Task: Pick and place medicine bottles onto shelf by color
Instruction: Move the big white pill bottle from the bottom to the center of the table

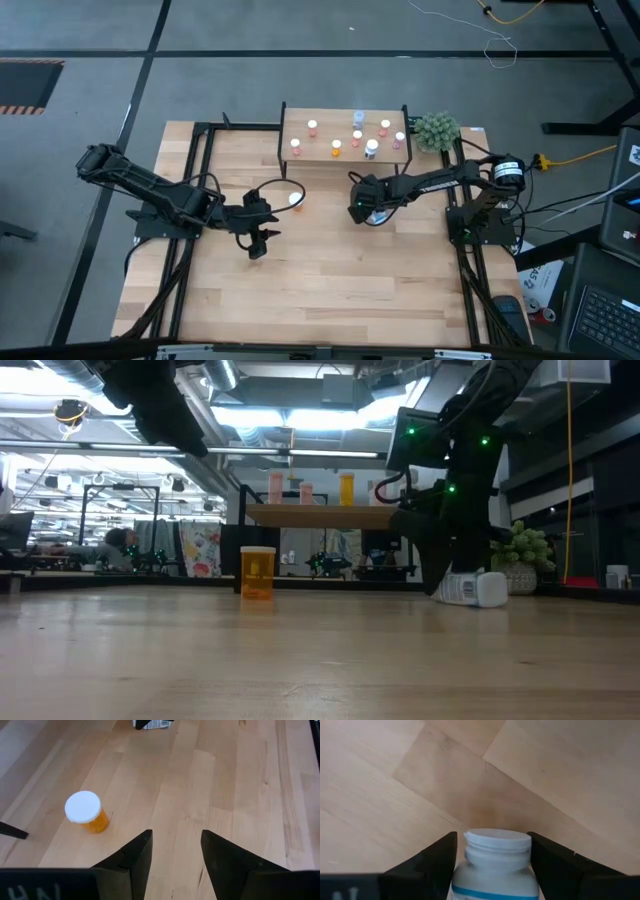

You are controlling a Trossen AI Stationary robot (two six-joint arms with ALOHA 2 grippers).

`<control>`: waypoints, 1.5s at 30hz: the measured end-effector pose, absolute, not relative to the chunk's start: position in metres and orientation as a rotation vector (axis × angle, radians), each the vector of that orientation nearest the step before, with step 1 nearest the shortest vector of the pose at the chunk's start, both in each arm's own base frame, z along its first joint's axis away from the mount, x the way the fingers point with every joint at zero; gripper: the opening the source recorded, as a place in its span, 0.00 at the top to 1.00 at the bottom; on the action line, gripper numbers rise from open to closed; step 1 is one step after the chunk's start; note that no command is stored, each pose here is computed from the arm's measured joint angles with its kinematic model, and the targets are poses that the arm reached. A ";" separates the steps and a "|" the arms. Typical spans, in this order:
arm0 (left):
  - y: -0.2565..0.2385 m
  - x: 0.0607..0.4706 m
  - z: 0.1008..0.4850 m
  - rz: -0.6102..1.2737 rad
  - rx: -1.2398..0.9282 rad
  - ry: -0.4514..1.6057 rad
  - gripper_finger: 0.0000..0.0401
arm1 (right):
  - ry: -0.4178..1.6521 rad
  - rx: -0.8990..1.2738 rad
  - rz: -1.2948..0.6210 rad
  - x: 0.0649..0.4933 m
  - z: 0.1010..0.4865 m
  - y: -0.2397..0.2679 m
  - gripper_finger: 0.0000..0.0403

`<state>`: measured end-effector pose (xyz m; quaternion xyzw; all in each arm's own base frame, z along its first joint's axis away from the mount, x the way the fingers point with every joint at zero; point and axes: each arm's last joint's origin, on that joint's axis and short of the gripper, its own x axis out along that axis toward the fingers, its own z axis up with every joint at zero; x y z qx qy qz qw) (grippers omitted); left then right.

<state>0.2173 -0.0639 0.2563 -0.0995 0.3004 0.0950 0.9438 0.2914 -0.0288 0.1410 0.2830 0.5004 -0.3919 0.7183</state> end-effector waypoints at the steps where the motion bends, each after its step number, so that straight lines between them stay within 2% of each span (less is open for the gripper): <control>1: -0.064 0.217 0.256 0.194 -0.203 0.612 0.59 | 1.105 0.624 -0.870 0.291 0.141 -0.029 0.42; 8: -0.064 0.217 0.256 0.194 -0.203 0.612 0.59 | 1.099 0.613 -0.866 0.292 0.143 -0.030 0.56; 14: -0.064 0.217 0.256 0.194 -0.203 0.612 0.59 | 1.086 0.579 -0.831 0.299 0.148 -0.023 0.57; 20: -0.064 0.217 0.256 0.194 -0.203 0.612 0.59 | 1.007 0.468 -0.747 0.318 0.171 -0.002 0.56; 28: -0.064 0.217 0.256 0.194 -0.202 0.613 0.59 | 0.706 0.197 -0.843 0.331 0.204 0.047 0.57; 35: -0.064 0.216 0.255 0.197 -0.196 0.628 0.59 | 0.455 0.088 -0.887 0.315 0.236 0.090 0.57; 41: -0.064 0.216 0.255 0.197 -0.196 0.628 0.59 | 0.218 0.043 -0.993 0.291 0.269 0.100 0.56; 45: -0.064 0.216 0.255 0.197 -0.196 0.628 0.59 | 0.138 0.041 -1.045 0.285 0.281 0.096 0.56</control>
